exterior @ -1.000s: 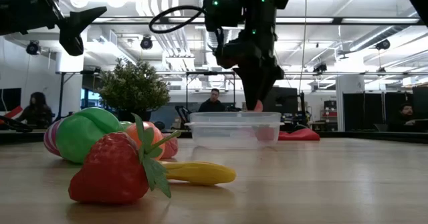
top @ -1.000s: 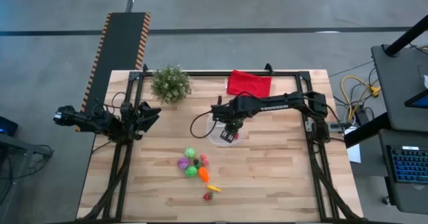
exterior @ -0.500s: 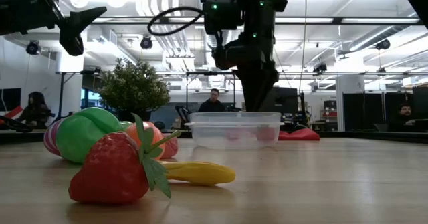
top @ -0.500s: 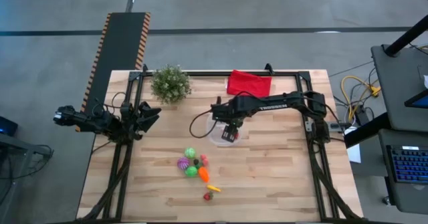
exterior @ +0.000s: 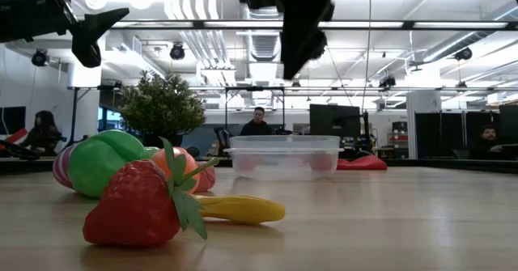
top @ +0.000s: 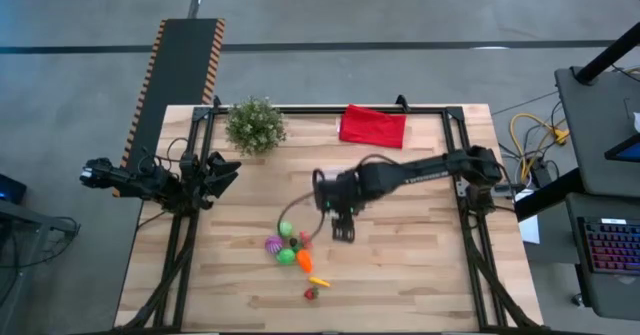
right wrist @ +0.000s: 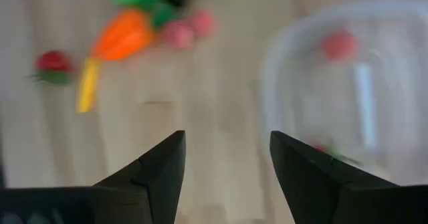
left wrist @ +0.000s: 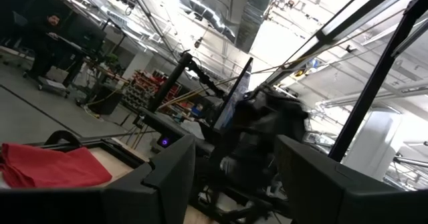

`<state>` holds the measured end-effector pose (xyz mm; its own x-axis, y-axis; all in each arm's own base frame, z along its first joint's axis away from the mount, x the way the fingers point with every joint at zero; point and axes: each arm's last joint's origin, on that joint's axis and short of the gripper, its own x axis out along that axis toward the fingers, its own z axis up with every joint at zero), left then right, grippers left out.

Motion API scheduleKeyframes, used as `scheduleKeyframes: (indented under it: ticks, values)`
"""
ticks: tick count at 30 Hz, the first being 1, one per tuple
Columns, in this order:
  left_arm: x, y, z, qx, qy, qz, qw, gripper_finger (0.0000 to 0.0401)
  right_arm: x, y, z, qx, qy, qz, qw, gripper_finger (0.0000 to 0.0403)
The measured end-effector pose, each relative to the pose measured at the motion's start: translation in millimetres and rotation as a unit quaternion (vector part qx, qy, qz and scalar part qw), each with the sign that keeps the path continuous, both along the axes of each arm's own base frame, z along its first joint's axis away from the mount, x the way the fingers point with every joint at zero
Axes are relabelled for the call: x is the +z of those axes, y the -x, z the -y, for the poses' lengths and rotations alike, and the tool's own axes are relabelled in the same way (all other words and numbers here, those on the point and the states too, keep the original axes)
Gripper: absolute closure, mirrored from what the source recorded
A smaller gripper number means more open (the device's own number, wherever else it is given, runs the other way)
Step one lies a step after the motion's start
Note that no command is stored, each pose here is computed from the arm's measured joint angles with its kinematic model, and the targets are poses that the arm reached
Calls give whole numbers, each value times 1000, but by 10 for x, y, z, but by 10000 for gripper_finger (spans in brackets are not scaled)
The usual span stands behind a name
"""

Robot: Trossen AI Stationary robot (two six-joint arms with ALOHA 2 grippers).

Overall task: Pick and placing Produce into tupperware
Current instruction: Put the yellow corn into the transparent container

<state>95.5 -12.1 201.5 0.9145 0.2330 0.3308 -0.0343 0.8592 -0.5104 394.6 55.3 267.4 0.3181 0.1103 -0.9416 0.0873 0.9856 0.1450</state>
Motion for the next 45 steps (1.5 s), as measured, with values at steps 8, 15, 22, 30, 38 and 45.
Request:
scheduleKeyframes:
  ticks: [8, 15, 22, 30, 38, 45]
  values:
    - [-2, -1, 0, 0, 0, -1, 1000, 209, -342, -93, -429, 33, -6, -25, 999, 193]
    - [-1, -1, 0, 0, 0, -1, 1000, 209, -675, -209, -766, 42, -42, -29, 998, 193]
    - [-5, -4, 1, 0, -1, -2, 1000, 209, -823, -204, -1098, 55, -53, -19, 997, 200]
    - [-4, -3, 0, 2, 0, -2, 1000, 209, -895, -267, -1247, 29, -67, 16, 997, 216]
    - [-8, -7, 1, 1, 0, -4, 1000, 209, -1094, -348, -1381, 16, -83, 17, 996, 217]
    - [-7, -7, 1, 1, 1, -4, 1000, 209, -1076, -395, -1505, 17, -68, 37, 997, 216]
